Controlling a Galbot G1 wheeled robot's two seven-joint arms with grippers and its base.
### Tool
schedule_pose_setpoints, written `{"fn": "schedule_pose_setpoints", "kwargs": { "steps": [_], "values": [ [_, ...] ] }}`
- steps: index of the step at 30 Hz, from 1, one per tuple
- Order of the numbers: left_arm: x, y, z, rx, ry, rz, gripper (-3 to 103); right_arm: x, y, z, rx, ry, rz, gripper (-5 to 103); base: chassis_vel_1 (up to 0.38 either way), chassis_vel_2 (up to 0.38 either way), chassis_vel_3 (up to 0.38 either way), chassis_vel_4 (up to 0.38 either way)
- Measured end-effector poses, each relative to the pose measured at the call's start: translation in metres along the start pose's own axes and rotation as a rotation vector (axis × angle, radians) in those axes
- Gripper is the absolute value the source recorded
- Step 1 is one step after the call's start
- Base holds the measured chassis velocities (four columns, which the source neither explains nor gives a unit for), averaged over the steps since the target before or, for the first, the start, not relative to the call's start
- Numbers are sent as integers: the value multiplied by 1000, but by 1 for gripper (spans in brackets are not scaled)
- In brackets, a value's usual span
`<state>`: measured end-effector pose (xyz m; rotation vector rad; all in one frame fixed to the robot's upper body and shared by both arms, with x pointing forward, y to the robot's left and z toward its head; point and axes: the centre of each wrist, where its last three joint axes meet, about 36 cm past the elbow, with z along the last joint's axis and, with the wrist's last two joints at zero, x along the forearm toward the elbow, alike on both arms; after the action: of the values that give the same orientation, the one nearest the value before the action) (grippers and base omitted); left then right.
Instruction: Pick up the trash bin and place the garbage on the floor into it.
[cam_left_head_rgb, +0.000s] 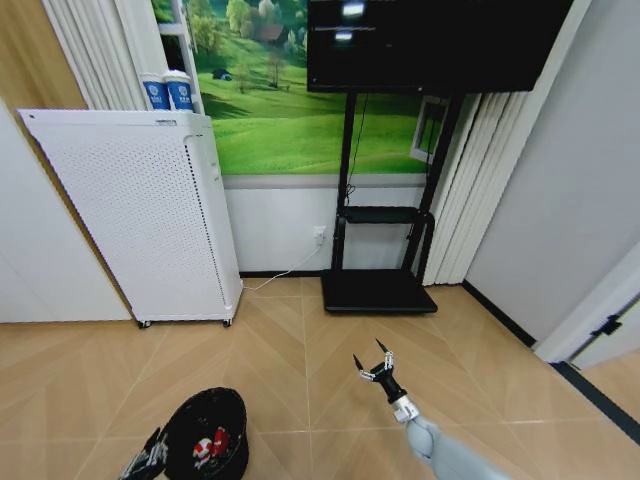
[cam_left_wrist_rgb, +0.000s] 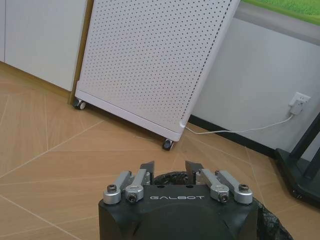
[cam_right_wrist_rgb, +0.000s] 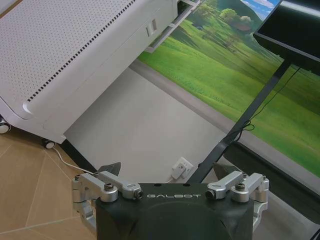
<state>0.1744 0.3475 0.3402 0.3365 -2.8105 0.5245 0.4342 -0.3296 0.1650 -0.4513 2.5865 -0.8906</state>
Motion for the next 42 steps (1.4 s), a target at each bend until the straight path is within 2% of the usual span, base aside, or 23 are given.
{"fn": "schedule_pose_setpoints", "kwargs": {
  "steps": [2, 4, 5, 7, 8, 10, 11, 13, 14, 16, 19, 32, 42],
  "values": [
    [-2, -1, -1, -1, -1, 1, 40, 0, 0, 0, -2, 0, 0, 100, 0, 0, 0, 0],
    [-6, -2, -3, -3, -11, 5, 51, 1, 1, -1, -6, 1, 2, 100, 0, 0, 0, 0],
    [-6, -2, -3, -3, -11, 5, 51, 1, 1, -1, -6, 1, 2, 100, 0, 0, 0, 0],
    [-11, -5, -8, -11, -32, 17, 61, 1, 1, -2, -17, 4, 18, 100, 0, 0, 0, 0],
    [-11, -5, -8, -11, -32, 17, 61, 1, 1, -2, -17, 4, 18, 100, 0, 0, 0, 0],
    [-19, -9, -25, -40, -76, 47, 72, -4, -1, -5, -45, 14, 58, 100, 0, 0, 0, 0],
    [-19, -9, -25, -40, -76, 47, 72, -4, -1, -5, -45, 14, 58, 100, 0, 0, 0, 0],
    [-27, -13, -50, -84, -126, 84, 83, -10, -11, -5, -71, 27, 93, 100, 0, 0, 0, 0],
    [-27, -13, -50, -84, -126, 84, 83, -10, -11, -5, -71, 27, 93, 100, 0, 0, 0, 0],
    [-31, -15, -68, -104, -155, 107, 93, -10, -21, -3, -79, 42, 110, 100, 0, 0, 0, 0],
    [-32, -17, -74, -109, -169, 132, 99, -8, -30, 0, -71, 51, 116, 100, 0, 0, 0, 0],
    [-37, 1, -58, -139, -166, 129, 100, 0, -47, 2, -71, 67, 141, 100, 0, 0, 0, 0],
    [-37, 5, -59, -146, -165, 127, 100, -3, -52, 2, -65, 62, 144, 100, 0, 0, 0, 0]
  ]
}}
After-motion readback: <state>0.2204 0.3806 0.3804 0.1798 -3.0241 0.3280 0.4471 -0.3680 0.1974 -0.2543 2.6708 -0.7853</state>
